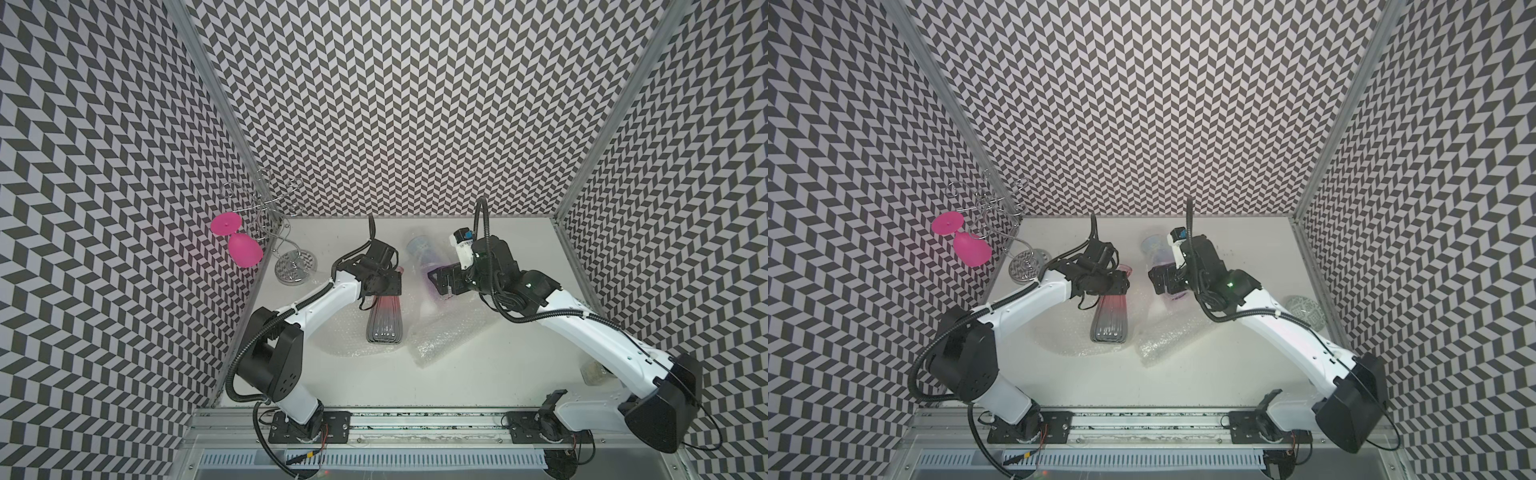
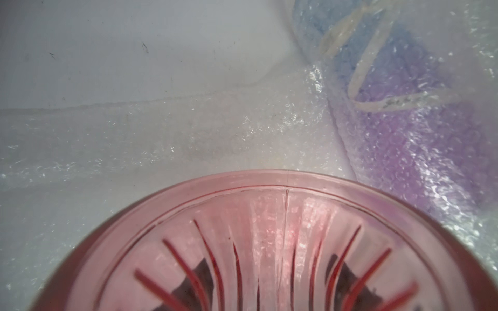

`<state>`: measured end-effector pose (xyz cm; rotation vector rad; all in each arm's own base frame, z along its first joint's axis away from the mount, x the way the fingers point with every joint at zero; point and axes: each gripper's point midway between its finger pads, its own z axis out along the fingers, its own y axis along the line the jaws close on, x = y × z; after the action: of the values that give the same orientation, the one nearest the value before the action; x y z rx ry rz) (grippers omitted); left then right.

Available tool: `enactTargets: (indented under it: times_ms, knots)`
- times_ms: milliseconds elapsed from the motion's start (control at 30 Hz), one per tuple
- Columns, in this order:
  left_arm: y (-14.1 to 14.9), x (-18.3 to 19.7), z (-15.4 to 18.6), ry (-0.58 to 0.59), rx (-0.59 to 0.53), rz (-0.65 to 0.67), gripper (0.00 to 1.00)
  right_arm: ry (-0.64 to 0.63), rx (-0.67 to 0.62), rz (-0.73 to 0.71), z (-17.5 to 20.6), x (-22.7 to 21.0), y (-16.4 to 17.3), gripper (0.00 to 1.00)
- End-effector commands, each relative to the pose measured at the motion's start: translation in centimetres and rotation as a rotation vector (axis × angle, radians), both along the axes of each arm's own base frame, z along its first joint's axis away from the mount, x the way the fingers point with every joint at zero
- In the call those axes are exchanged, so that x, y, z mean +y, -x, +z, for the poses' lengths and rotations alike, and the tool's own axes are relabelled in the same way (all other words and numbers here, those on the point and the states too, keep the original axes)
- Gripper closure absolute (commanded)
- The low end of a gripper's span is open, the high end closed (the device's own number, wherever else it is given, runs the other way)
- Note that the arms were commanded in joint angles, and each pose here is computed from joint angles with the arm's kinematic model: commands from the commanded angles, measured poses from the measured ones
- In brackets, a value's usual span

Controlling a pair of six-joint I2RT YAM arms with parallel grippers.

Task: Unwrap the vase from the bubble wrap
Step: Pick up the vase from the bubble wrap, then place the vase at the center of the board.

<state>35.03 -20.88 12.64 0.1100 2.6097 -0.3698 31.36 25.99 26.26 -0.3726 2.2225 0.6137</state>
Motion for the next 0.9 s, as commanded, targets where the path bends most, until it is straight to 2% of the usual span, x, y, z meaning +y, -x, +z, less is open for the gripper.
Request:
enactTargets:
  times_ms: [0,167,233,400,667,867]
  knots:
    - [-1.1,-2.4,5.1,0.114,-0.190,-0.064,1.00,-0.070,0.011,-0.047,2.1,0.0,0.2,0.00]
    - [-1.4,-2.8,11.3,0.156,-0.465,-0.135,1.00,-0.033,-0.009,-0.008,1.9,-0.2,0.3,0.01]
    - [-1.8,-2.2,13.0,0.139,-0.528,-0.114,1.00,-0.014,-0.004,0.011,1.9,-0.3,0.4,0.01]
    - [-4.1,-1.3,16.0,0.082,-0.686,-0.057,1.00,-0.011,-0.089,0.070,3.5,-0.6,1.4,0.01]
    - [-10.5,-0.5,22.4,0.015,-0.926,0.080,1.00,-0.032,-0.151,0.128,5.4,-1.6,3.4,0.01]
    - [-16.9,0.1,23.9,0.047,-1.040,0.078,1.00,-0.044,-0.166,0.141,5.8,-1.6,3.7,0.01]
